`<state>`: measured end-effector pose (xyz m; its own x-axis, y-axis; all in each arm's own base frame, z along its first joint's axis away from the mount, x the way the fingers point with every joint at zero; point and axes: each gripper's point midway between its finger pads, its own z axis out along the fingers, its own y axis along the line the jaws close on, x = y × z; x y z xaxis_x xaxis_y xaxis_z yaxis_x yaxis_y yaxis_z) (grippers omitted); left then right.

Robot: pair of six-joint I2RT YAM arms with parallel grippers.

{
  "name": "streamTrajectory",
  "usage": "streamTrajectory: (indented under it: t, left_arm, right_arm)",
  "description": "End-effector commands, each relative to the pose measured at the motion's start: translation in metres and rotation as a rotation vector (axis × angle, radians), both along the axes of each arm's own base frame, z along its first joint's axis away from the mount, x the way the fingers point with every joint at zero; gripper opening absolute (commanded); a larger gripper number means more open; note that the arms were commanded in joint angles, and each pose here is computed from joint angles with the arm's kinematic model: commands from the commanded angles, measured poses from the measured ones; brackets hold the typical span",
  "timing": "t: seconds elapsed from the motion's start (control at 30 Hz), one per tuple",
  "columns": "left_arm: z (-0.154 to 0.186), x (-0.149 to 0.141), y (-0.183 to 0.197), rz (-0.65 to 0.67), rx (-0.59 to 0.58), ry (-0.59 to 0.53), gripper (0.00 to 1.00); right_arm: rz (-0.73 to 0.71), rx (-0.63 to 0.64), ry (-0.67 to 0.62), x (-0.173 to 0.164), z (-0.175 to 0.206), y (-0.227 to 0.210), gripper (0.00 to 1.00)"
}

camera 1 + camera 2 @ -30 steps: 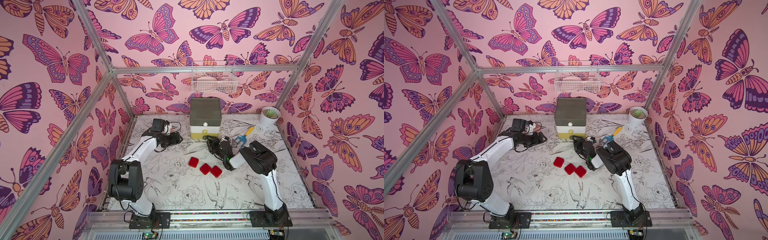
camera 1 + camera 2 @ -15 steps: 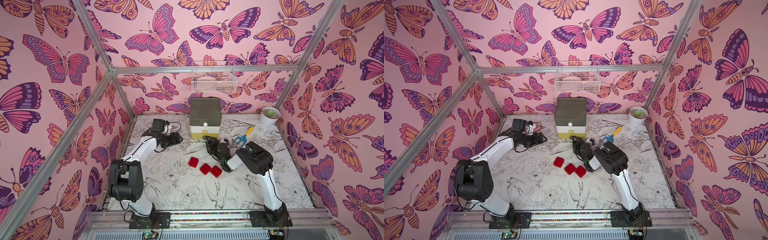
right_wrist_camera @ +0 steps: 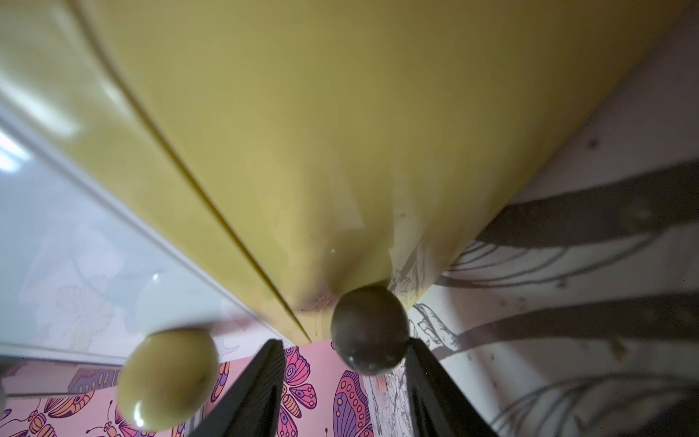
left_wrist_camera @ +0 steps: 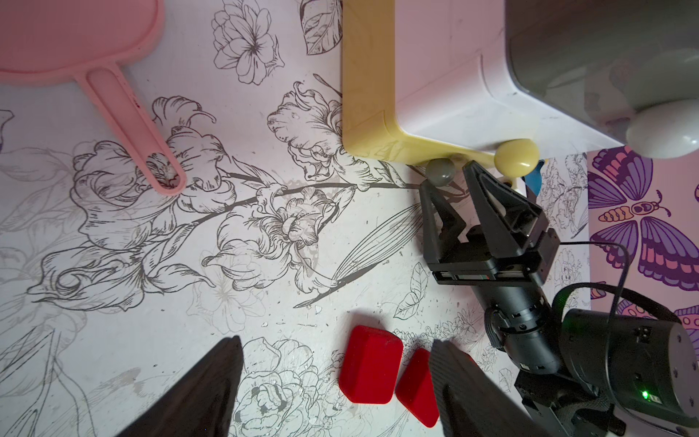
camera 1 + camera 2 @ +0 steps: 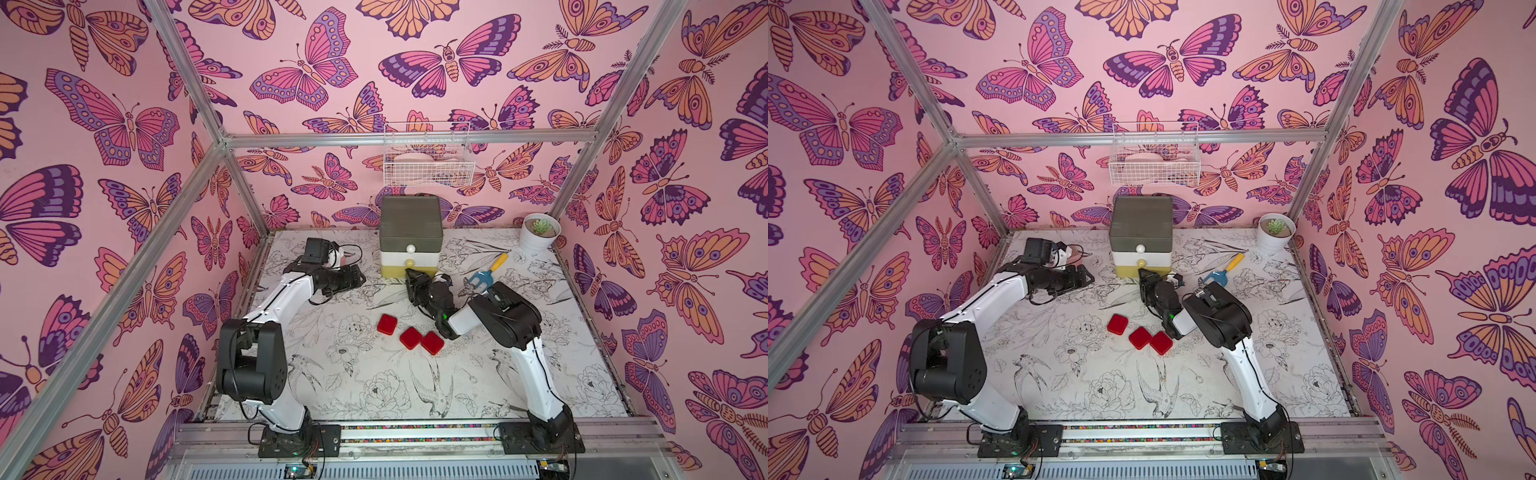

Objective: Place the brooch boxes into the drawer by color
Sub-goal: Open the drawer in the storage box.

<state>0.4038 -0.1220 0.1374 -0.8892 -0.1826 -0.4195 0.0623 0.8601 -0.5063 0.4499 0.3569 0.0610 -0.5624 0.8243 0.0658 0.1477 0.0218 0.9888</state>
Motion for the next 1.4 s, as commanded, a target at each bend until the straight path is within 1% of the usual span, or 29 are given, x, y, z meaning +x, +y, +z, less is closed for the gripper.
streamTrajectory:
  t: [0.0, 0.33, 0.53, 0.67, 0.73, 0.8, 0.9, 1.07, 1.37]
  left_arm:
    - [-0.007, -0.003, 0.002, -0.013, -0.005, 0.011, 0.84]
    - [-0.007, -0.004, 0.002, -0.016, -0.003, 0.011, 0.84]
    - [-0.007, -0.004, 0.004, -0.015, -0.002, 0.011, 0.84]
    - [-0.008, -0.004, 0.004, -0.015, -0.003, 0.014, 0.84]
    - [-0.008, -0.004, 0.004, -0.016, -0.005, 0.013, 0.84]
    - [-0.008, -0.004, 0.004, -0.015, -0.003, 0.013, 0.84]
    - [-0.008, -0.004, 0.005, -0.014, -0.004, 0.013, 0.84]
    - [-0.007, -0.004, 0.005, -0.014, -0.006, 0.013, 0.84]
    - [-0.003, -0.004, 0.004, -0.010, -0.018, 0.010, 0.84]
  right_arm:
    - [0.000, -0.017, 0.015, -0.001, -0.012, 0.005, 0.56]
    - [-0.006, -0.034, 0.022, 0.001, -0.019, 0.004, 0.53]
    - [-0.012, -0.044, 0.018, 0.005, -0.019, 0.003, 0.50]
    - [-0.019, -0.045, 0.014, 0.009, -0.021, 0.002, 0.45]
    - [-0.024, -0.048, 0.012, 0.010, -0.020, 0.000, 0.40]
    - [-0.024, -0.051, 0.014, 0.009, -0.021, 0.000, 0.31]
    - [-0.024, -0.052, 0.016, 0.007, -0.021, -0.002, 0.26]
    - [-0.024, -0.053, 0.030, -0.002, -0.022, -0.008, 0.28]
    - [-0.022, -0.037, 0.046, -0.025, -0.010, -0.012, 0.28]
